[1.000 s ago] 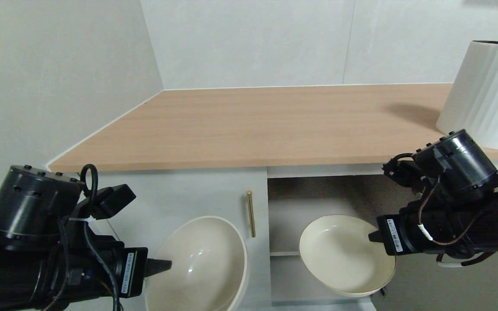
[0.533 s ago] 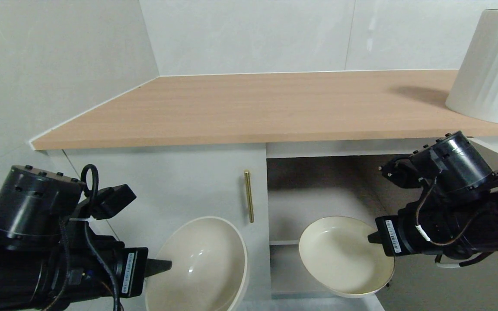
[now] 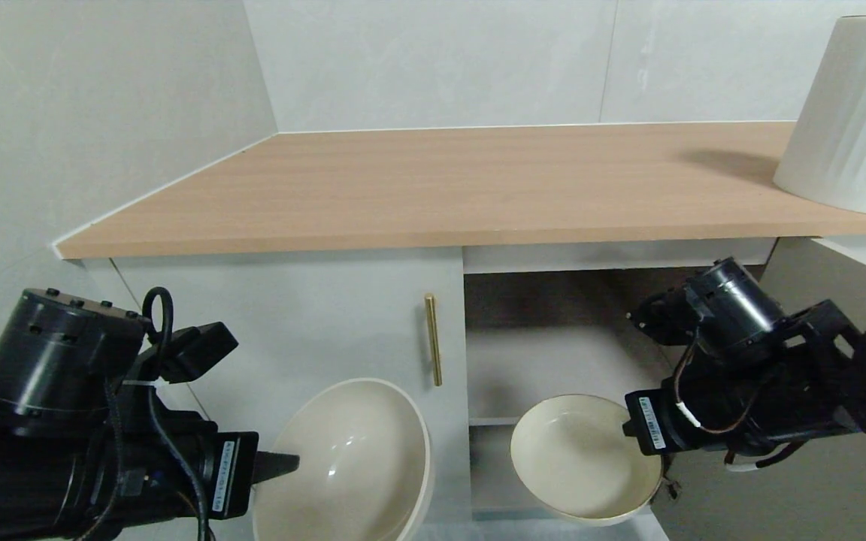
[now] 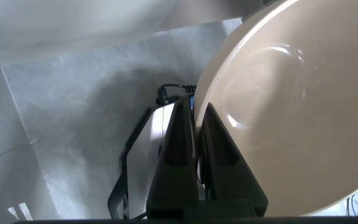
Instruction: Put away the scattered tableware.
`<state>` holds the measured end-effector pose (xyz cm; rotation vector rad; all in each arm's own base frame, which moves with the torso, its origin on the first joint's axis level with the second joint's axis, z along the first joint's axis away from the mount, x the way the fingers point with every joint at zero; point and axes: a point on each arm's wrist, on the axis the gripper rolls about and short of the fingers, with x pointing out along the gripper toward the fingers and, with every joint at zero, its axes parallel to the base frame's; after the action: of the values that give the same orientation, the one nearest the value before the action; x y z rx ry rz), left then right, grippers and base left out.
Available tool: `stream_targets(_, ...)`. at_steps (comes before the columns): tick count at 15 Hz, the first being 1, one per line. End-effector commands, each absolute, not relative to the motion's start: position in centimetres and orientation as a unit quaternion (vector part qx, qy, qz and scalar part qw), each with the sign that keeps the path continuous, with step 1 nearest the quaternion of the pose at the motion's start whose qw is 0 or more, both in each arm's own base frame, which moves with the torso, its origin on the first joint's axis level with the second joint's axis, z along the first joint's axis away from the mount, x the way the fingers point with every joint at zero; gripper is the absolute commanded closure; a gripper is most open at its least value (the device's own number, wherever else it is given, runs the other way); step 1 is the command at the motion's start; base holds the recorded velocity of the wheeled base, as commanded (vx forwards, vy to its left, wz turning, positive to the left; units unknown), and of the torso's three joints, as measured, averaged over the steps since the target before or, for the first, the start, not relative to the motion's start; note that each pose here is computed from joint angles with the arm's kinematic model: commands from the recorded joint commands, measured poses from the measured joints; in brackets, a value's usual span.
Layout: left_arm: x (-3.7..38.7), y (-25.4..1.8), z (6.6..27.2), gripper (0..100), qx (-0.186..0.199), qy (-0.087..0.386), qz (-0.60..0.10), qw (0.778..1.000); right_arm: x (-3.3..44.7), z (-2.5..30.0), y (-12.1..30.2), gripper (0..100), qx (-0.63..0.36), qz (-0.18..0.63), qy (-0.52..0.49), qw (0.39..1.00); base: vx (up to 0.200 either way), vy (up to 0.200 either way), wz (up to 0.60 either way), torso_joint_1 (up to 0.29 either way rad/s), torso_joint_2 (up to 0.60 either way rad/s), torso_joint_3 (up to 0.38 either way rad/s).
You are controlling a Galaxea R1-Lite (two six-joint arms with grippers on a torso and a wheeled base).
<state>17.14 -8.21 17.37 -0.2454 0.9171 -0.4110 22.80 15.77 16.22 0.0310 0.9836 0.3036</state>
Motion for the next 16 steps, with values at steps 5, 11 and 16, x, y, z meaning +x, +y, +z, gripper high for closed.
stream_targets(5,17.2,-8.2,17.3,100,-0.117,0.439,-0.196,0.869,27.5,8.2,17.6,100,0.004,0.112,0.515,0.850,0.000,0.000,0.00,0.000,0.00,0.000)
stream_targets(11,17.2,-8.2,17.3,100,-0.117,0.440,-0.197,0.868,33.3,2.2,16.7,100,0.046,0.041,0.441,0.895,0.000,0.000,0.00,0.000,0.00,0.000)
stream_targets(16,17.2,-8.5,17.1,100,-0.114,0.445,-0.199,0.865,36.3,-0.2,15.6,100,0.046,-0.034,0.393,0.918,0.000,0.000,0.00,0.000,0.00,0.000)
